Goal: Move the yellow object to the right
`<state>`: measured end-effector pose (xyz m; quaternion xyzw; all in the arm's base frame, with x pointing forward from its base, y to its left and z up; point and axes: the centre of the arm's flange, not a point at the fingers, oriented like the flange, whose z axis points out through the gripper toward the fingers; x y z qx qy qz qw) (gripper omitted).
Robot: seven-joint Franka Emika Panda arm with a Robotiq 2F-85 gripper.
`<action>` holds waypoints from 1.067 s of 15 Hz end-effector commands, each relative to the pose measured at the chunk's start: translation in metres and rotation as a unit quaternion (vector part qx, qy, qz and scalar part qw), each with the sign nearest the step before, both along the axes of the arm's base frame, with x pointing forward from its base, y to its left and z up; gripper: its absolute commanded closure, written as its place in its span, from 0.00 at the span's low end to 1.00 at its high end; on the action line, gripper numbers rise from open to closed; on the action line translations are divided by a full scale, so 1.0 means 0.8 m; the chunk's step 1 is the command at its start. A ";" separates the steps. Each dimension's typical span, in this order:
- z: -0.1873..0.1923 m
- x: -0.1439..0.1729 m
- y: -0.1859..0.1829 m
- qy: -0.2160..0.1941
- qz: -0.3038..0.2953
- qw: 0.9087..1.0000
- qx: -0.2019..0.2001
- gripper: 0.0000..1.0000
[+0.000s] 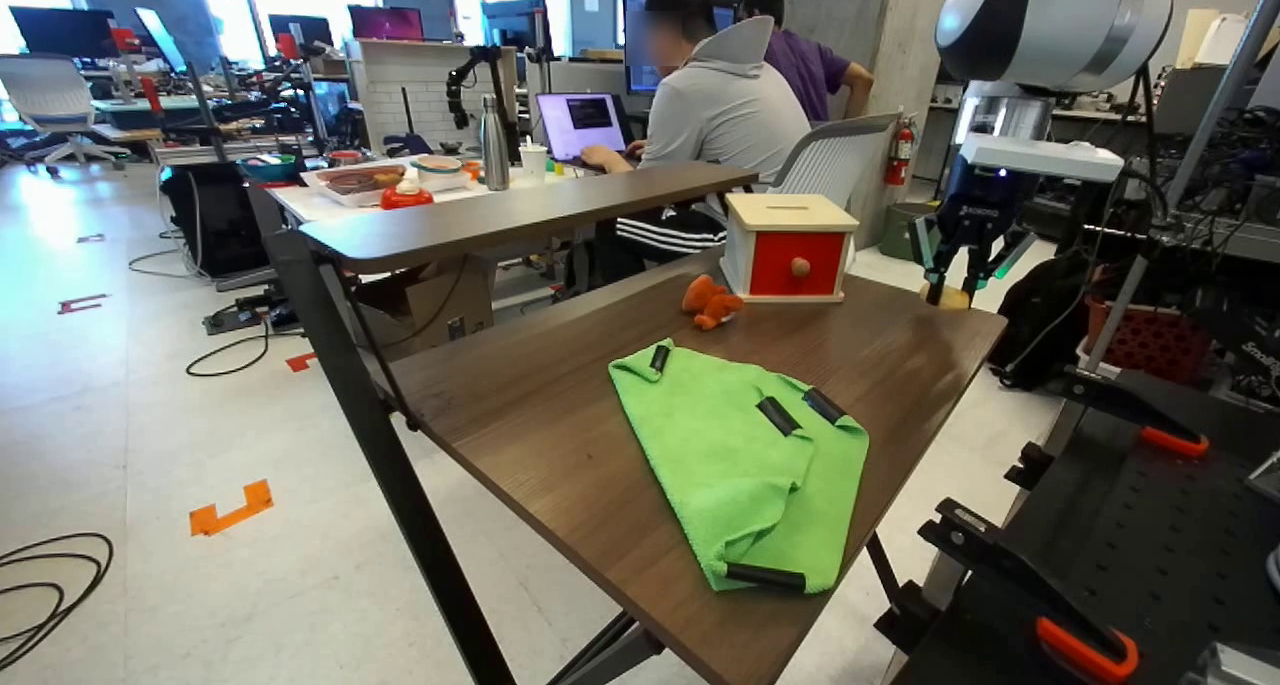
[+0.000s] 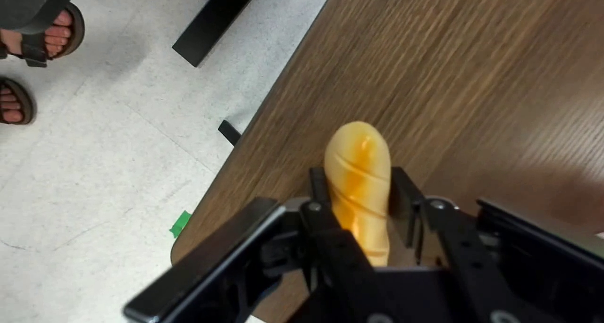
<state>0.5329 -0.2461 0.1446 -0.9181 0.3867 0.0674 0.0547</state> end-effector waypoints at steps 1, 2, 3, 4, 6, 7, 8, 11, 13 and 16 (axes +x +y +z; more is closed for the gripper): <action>-0.014 0.025 -0.006 0.020 -0.021 0.999 -0.015 0.90; -0.016 0.027 -0.007 0.023 -0.026 0.999 -0.017 0.66; -0.018 0.027 -0.006 0.027 -0.030 0.999 -0.021 0.40; -0.017 0.027 -0.006 0.032 -0.031 0.999 -0.025 0.38; -0.017 0.027 -0.003 0.042 -0.030 0.998 -0.027 0.24; -0.014 0.026 -0.001 0.043 -0.029 0.998 -0.027 0.18; -0.009 0.026 0.002 0.043 -0.027 0.998 -0.028 0.09; 0.015 0.016 0.017 0.040 -0.010 0.999 -0.022 0.00; 0.048 -0.004 0.039 0.030 0.027 0.999 -0.004 0.00; 0.101 -0.034 0.086 0.022 0.106 0.994 -0.015 0.00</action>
